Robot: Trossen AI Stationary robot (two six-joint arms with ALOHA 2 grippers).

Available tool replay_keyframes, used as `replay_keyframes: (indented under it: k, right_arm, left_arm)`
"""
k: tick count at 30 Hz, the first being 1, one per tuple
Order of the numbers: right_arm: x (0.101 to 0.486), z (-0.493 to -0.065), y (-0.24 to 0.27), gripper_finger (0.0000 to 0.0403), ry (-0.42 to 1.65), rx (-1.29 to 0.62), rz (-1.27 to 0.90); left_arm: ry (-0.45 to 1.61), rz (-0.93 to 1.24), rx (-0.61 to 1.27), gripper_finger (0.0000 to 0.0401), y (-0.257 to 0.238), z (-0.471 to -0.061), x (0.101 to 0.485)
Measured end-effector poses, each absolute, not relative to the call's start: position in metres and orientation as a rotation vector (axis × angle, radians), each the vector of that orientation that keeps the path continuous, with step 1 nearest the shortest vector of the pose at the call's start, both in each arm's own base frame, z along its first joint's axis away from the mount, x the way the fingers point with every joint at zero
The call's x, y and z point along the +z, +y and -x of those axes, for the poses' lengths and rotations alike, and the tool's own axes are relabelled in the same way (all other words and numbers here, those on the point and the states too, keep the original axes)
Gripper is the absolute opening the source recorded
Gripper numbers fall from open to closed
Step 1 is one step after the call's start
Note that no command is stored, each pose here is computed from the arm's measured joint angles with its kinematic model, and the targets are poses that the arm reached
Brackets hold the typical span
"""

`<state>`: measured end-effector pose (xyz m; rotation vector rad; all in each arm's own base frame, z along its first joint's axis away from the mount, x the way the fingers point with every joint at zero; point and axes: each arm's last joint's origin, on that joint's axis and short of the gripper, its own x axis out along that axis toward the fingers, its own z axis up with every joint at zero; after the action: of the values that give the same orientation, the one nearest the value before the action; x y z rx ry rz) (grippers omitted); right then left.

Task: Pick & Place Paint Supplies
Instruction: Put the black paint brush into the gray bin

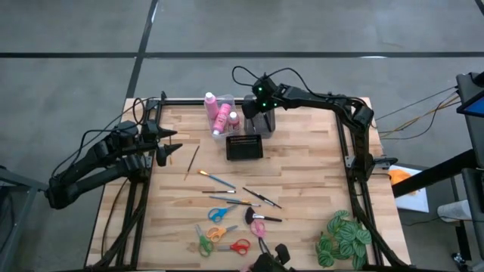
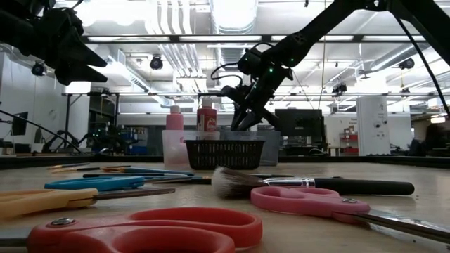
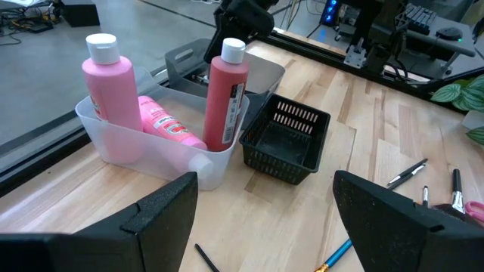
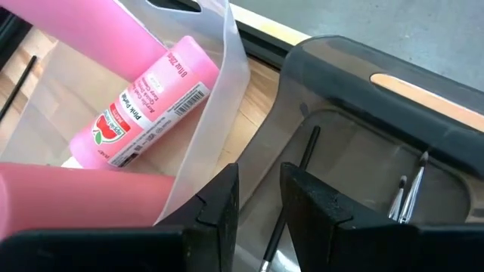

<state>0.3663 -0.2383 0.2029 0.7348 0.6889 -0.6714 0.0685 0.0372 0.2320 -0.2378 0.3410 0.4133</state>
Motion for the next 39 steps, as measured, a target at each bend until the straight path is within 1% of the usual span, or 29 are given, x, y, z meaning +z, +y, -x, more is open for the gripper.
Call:
replay_keyframes:
  k: [27, 34, 39]
  right_arm:
    - [0.206, -0.365, -0.237, 0.0098, 0.703, -0.651, -0.72]
    - [0.243, -0.357, -0.228, 0.0098, 0.628, -0.629, -0.676]
    - [0.272, -0.35, -0.217, 0.0098, 0.575, -0.59, -0.598]
  left_arm:
    - [0.341, 0.238, 0.413, 0.0311, 0.037, -0.068, 0.232]
    - [0.341, 0.238, 0.413, 0.0311, 0.037, -0.068, 0.232]
    - [0.341, 0.238, 0.413, 0.0311, 0.037, -0.068, 0.232]
